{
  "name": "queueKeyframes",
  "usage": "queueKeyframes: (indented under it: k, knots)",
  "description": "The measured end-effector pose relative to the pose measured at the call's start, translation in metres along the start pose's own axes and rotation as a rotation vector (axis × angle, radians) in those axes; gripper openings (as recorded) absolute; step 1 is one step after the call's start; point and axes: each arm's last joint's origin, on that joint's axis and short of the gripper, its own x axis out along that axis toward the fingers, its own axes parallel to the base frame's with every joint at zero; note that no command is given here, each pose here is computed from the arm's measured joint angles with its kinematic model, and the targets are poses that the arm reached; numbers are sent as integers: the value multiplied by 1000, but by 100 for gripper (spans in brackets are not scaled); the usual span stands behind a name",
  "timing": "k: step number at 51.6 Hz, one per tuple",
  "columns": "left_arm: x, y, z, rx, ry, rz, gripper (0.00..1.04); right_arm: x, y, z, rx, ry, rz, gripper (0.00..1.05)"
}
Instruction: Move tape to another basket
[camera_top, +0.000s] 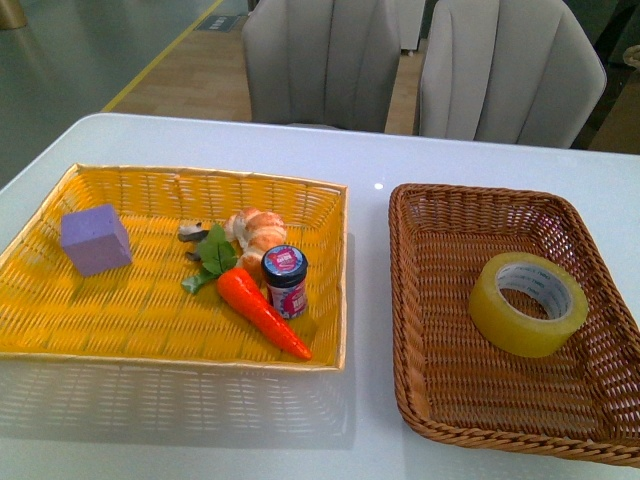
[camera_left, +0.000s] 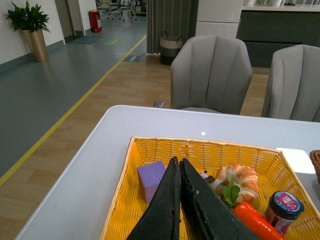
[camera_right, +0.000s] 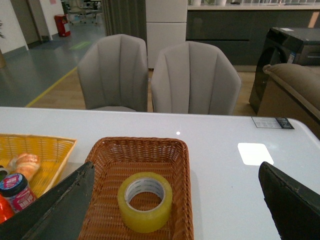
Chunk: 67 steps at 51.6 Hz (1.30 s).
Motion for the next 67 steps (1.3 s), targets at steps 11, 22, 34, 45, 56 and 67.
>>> queueKeyframes:
  k: [11,22,34,45,56,67]
  knots:
    - [-12,0,3,0,-9,0,2,0,0,0,0,0,0,96]
    - [-22,0,6,0,-21,0,2,0,0,0,0,0,0,96]
    - [-32,0,7,0,-25,0,2,0,0,0,0,0,0,96]
    - [-37,0,7,0,-26,0,2,0,0,0,0,0,0,96]
    - [-41,0,7,0,-26,0,2,0,0,0,0,0,0,96]
    - [-51,0,3,1,-11,0,2,0,0,0,0,0,0,96]
